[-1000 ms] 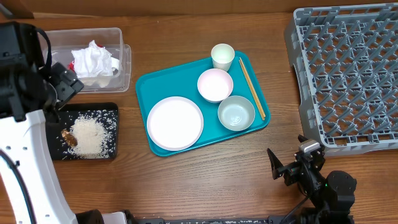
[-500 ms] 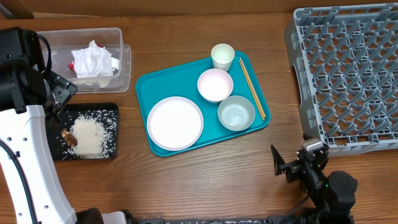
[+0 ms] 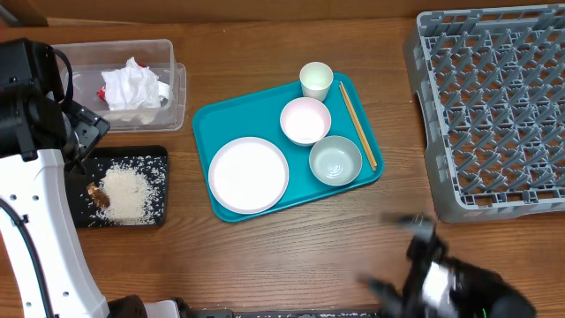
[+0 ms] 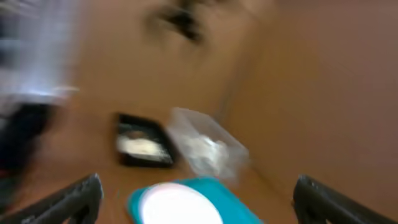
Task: Sort waste into correct bins and load items into the dishwasher
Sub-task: 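Reach the right gripper toward the grey-green bowl on the tray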
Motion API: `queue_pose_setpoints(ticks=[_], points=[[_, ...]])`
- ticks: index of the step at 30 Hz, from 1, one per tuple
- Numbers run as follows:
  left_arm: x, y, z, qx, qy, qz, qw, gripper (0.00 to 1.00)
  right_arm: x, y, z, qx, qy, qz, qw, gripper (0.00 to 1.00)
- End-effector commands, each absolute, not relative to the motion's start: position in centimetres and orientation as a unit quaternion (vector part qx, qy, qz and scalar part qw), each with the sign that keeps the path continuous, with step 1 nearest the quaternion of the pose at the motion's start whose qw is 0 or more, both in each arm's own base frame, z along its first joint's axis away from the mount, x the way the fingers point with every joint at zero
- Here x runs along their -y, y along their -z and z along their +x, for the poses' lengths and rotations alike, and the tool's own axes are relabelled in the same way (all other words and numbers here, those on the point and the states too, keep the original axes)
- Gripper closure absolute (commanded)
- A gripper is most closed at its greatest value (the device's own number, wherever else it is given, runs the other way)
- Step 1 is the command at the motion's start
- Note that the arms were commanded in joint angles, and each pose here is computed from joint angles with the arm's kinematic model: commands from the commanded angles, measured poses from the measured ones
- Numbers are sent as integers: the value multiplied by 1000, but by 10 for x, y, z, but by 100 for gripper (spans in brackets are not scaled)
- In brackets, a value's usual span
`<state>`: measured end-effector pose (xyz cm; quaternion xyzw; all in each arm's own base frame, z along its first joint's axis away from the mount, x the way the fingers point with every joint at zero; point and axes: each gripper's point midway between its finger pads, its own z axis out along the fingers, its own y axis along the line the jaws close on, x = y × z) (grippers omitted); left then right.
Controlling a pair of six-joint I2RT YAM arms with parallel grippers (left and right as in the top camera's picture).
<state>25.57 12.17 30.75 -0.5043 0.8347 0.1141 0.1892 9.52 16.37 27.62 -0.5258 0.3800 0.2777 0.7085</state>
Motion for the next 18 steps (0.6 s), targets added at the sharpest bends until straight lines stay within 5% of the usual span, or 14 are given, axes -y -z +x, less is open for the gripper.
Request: queue_pose_setpoints(ticks=[1, 7, 15, 18], points=[[-124, -307, 255, -828, -119, -515, 189, 0, -174, -264, 27, -316, -353, -638, 607, 0], [-124, -307, 255, -828, -119, -515, 189, 0, -175, -288, 9, -251, -340, -631, 650, 0], [-124, -307, 255, -828, -119, -515, 189, 0, -143, -279, 159, -573, -421, -221, 668, 0], [-124, -307, 255, -828, -119, -515, 189, 0, -132, -276, 177, -597, -412, -164, 669, 0]])
